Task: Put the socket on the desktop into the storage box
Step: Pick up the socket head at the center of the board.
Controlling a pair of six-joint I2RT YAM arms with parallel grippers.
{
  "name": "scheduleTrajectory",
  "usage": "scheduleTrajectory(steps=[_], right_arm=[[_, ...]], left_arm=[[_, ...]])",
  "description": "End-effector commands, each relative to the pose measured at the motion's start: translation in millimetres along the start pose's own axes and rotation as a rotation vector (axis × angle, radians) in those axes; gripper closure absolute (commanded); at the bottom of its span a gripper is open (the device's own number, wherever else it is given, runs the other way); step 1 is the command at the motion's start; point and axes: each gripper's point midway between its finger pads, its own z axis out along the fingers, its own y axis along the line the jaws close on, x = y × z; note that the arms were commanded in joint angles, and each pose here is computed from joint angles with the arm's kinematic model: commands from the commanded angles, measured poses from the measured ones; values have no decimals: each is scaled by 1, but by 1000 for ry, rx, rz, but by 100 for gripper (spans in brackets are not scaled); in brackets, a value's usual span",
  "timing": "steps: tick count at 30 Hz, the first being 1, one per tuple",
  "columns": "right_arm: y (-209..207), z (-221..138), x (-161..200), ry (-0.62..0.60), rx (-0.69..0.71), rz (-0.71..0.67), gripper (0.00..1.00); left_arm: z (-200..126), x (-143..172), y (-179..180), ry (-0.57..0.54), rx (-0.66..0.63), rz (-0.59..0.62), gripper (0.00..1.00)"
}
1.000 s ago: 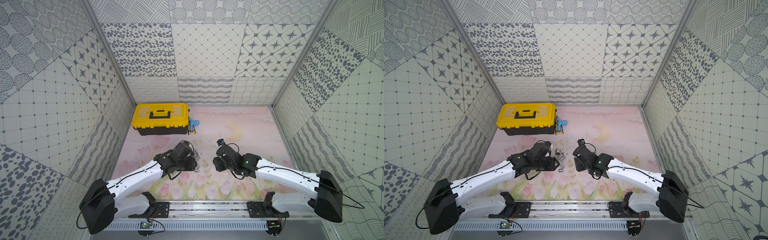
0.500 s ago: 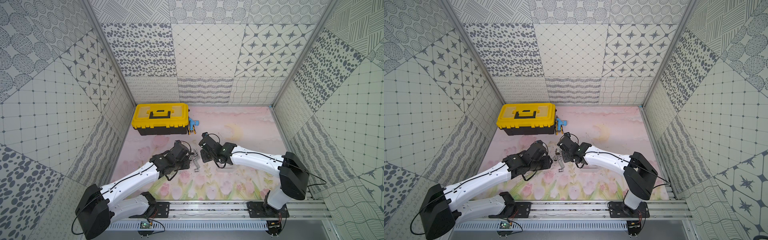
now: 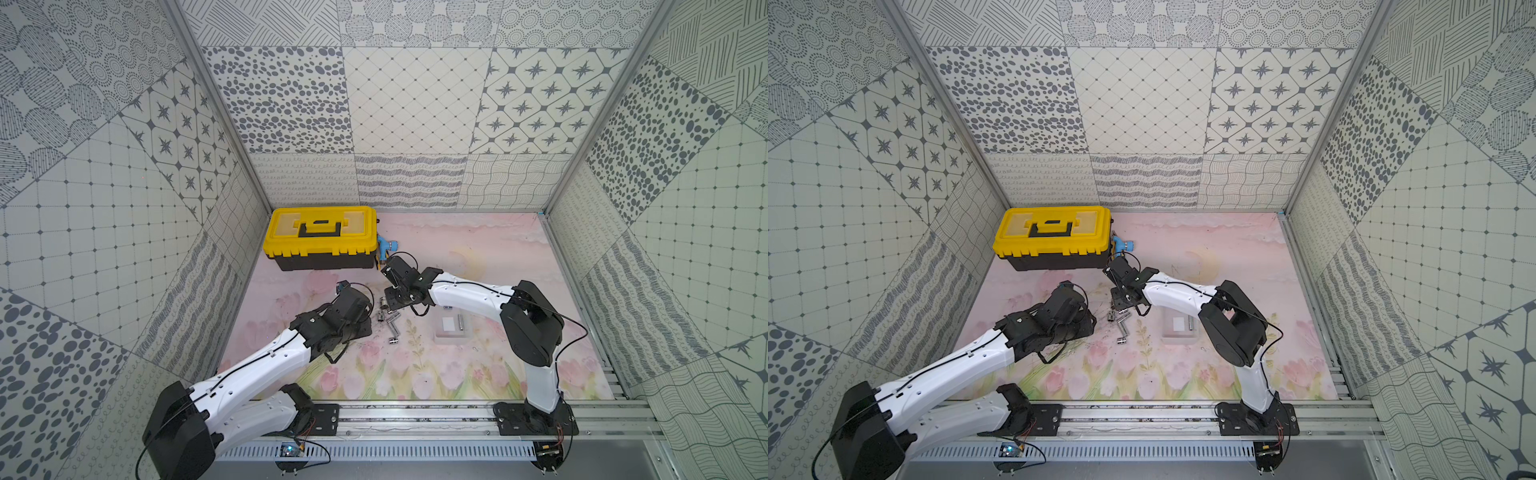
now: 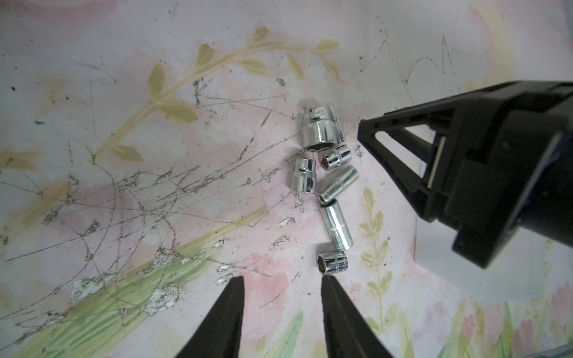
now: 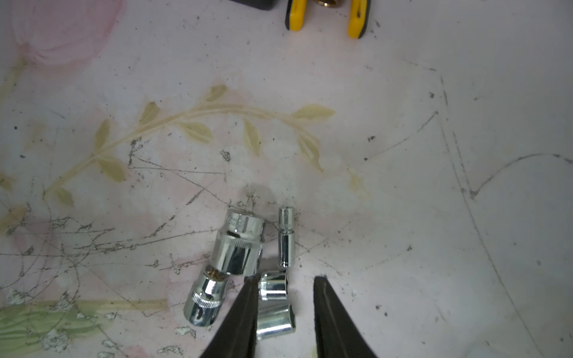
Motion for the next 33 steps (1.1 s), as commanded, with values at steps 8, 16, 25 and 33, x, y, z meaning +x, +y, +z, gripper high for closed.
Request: scheduleTrajectory(steps=[8, 16, 25, 33], right_arm=[[-4, 22, -8, 16, 23, -23, 67], [-3, 36, 5, 58, 18, -24, 67], [-10, 46, 15, 82, 52, -27, 74], [-20, 52, 19, 96, 78, -23, 85]], left_arm=[[0, 5, 12, 13, -18, -29, 55], [3, 6, 12, 17, -10, -35, 55], [4, 7, 12, 16, -6, -38, 55], [7, 4, 8, 16, 2, -38, 55]])
